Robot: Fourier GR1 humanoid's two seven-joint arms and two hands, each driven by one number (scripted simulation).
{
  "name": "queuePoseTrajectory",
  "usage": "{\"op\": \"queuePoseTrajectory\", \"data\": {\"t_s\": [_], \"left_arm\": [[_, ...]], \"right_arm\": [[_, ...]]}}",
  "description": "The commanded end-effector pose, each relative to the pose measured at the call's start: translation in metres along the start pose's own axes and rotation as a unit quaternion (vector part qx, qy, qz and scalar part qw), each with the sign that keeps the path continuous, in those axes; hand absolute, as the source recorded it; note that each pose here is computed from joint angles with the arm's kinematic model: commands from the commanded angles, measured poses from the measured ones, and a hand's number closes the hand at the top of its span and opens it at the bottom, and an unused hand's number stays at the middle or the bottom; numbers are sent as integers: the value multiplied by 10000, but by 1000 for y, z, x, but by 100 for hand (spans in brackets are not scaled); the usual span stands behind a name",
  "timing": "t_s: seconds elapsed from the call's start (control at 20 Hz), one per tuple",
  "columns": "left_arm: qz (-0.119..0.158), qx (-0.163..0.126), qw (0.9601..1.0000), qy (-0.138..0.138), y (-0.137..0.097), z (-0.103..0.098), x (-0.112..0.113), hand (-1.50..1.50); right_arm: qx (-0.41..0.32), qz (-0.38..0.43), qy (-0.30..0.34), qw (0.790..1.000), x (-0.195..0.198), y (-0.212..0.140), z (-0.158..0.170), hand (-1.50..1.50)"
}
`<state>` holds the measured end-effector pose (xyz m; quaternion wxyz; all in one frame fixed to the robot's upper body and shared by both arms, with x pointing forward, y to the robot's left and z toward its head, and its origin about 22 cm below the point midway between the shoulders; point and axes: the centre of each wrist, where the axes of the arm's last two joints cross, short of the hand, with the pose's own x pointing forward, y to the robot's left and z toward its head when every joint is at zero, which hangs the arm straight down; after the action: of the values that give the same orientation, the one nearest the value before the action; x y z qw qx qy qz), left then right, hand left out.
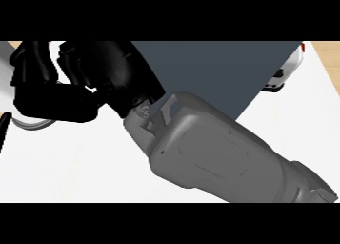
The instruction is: Pick up the wine, place it into the cabinet and close the cabinet
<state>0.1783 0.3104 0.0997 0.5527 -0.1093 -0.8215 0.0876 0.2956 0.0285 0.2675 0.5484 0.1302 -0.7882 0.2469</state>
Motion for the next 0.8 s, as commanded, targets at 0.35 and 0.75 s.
{"op": "queuePoseTrajectory", "data": {"t_s": [0.35, 0.75], "left_arm": [[-48, -8, 10000, -58, 9, -5, 1, -150], [-46, -14, 10000, -32, 0, -3, -2, -150]], "right_arm": [[-304, 175, 227, 9991, -56, -60, -31, 150], [-478, 541, 153, 9973, -65, -94, -36, 150]]}}
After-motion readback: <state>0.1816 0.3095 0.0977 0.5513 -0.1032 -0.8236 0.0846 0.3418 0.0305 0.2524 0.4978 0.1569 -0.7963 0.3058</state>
